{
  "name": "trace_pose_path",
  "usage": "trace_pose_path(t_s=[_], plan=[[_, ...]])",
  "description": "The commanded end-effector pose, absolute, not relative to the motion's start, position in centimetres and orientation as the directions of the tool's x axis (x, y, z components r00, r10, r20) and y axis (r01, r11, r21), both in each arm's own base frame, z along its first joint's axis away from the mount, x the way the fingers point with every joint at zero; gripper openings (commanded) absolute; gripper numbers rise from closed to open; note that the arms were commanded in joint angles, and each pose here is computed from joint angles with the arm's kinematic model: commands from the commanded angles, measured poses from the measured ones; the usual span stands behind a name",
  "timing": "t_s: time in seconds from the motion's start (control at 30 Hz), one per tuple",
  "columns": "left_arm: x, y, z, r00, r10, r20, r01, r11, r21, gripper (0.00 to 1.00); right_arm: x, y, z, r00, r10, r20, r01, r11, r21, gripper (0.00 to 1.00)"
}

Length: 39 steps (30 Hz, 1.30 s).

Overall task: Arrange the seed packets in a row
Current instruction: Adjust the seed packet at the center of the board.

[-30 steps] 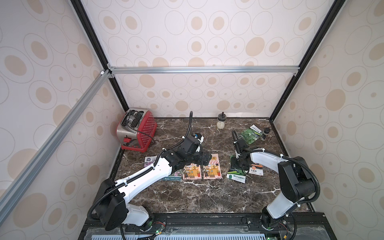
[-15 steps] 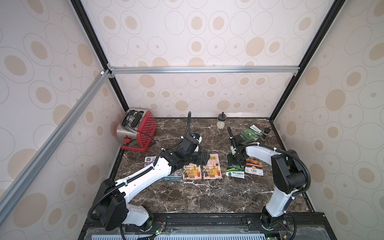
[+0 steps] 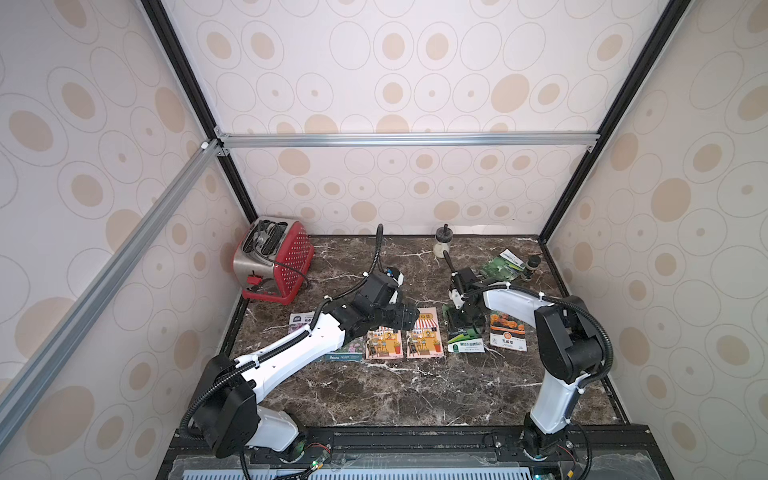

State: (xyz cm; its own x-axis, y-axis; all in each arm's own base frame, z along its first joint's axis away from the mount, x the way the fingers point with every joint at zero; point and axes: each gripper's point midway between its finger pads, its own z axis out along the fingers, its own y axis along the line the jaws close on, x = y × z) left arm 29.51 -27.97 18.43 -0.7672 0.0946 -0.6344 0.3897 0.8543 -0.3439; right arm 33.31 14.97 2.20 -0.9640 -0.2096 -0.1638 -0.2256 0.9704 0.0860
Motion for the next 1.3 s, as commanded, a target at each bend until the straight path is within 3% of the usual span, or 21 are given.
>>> trace_pose_path(t_s=[0.0,0.4,0.87,1.07,1.27], plan=[[30.1,-28.2,19.4,-0.756,0.091,-0.648,0.397,0.851,-0.344,0.89,30.7,16.0,0.1,-0.966,-0.252,-0.065,-0.259,0.956,0.136,0.65],[30.2,-28.4,19.3,-0.758,0.090,-0.646,0.398,0.848,-0.349,0.89,30.8,15.8,1.5,-0.960,-0.262,-0.095,-0.272,0.955,0.116,0.65],[29.9,-28.0,19.6,-0.753,0.084,-0.653,0.397,0.849,-0.348,0.89,33.1,14.9,7.0,-0.941,-0.257,-0.220,-0.275,0.960,0.054,0.68],[30.0,-28.2,19.7,-0.750,0.089,-0.656,0.404,0.847,-0.346,0.89,34.2,15.4,10.8,-0.929,-0.198,-0.312,-0.247,0.961,0.124,0.68],[30.3,-28.5,19.5,-0.749,0.094,-0.655,0.407,0.846,-0.345,0.89,38.2,11.8,13.1,-0.927,-0.022,-0.374,-0.094,0.980,0.175,0.67]])
